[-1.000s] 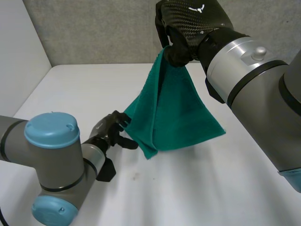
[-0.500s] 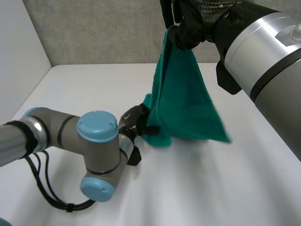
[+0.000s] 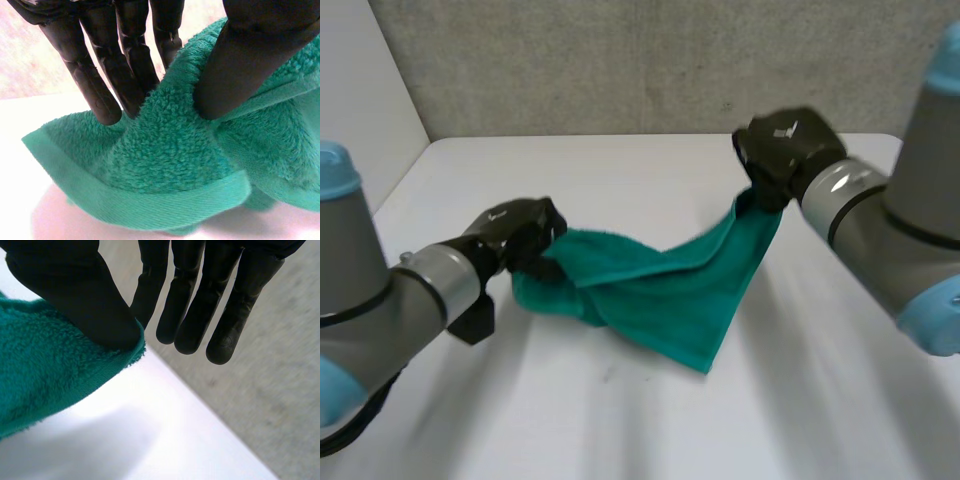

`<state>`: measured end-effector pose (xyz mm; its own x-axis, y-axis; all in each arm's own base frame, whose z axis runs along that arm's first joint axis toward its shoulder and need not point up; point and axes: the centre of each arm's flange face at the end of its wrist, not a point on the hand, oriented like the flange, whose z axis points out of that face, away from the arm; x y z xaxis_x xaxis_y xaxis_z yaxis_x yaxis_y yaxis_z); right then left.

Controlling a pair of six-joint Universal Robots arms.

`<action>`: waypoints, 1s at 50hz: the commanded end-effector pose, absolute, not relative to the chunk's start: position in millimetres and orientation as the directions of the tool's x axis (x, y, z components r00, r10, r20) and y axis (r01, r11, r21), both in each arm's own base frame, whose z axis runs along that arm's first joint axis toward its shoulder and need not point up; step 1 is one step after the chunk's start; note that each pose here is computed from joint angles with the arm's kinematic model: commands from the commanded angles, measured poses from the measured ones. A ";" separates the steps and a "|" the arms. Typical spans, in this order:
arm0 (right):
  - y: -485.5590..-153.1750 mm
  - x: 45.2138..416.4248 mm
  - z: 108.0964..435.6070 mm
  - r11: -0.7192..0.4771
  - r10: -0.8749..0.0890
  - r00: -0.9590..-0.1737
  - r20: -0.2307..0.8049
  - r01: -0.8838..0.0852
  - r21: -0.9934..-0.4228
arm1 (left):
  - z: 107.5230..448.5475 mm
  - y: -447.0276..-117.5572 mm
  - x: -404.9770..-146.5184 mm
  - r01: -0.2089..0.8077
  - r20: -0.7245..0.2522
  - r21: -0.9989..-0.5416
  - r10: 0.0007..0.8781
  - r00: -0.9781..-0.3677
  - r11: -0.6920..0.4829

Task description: Fold the towel.

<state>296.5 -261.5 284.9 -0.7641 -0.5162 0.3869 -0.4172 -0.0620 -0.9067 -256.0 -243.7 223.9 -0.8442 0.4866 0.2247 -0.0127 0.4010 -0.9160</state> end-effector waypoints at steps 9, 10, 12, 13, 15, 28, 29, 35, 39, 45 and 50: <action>-296.4 320.2 189.9 0.092 -0.571 -0.752 0.330 -0.458 -0.884 | 158.9 -289.3 -257.4 0.091 0.224 -0.823 0.467 -0.856 0.560; -298.9 321.8 187.1 0.101 -0.570 -0.759 0.314 -0.444 -0.891 | 156.1 -294.1 -259.1 0.091 0.221 -0.825 0.466 -0.857 0.558; -304.4 325.1 182.6 0.131 -0.564 -0.784 0.261 -0.397 -0.908 | 153.1 -302.7 -262.6 0.088 0.212 -0.831 0.459 -0.863 0.549; -305.4 326.0 181.3 0.141 -0.564 -0.789 0.244 -0.384 -0.912 | 151.2 -308.9 -264.7 0.086 0.202 -0.837 0.451 -0.869 0.541; -307.0 327.3 182.6 0.153 -0.560 -0.800 0.215 -0.355 -0.922 | 150.3 -312.5 -265.4 0.085 0.192 -0.840 0.441 -0.876 0.535; -297.6 293.9 211.7 0.243 -0.481 -0.875 0.060 -0.199 -0.950 | 197.6 -275.0 -272.3 0.083 0.166 -0.890 0.489 -0.856 0.448; -296.1 291.2 211.9 0.247 -0.477 -0.877 0.060 -0.199 -0.948 | 201.0 -271.9 -274.1 0.082 0.166 -0.895 0.497 -0.852 0.439; -277.1 276.0 211.4 0.279 -0.464 -0.884 0.059 -0.209 -0.937 | 211.9 -255.4 -286.3 0.079 0.142 -0.925 0.530 -0.836 0.372; -268.7 271.2 207.4 0.295 -0.462 -0.885 0.062 -0.220 -0.930 | 209.6 -251.6 -291.6 0.080 0.114 -0.936 0.512 -0.851 0.343; -265.3 257.5 201.2 0.320 -0.437 -0.897 0.063 -0.221 -0.921 | 200.3 -240.5 -301.6 0.111 0.080 -0.936 0.507 -0.859 0.335; -264.9 249.3 194.3 0.337 -0.422 -0.904 0.064 -0.221 -0.915 | 197.2 -233.1 -307.5 0.127 0.077 -0.933 0.528 -0.846 0.338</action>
<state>261.9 -266.1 203.6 -0.8930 -0.4456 0.0633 -0.2210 0.3115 -0.9242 -298.5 -243.7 204.8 -0.8540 0.5119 0.0930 0.0985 0.3346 -0.9372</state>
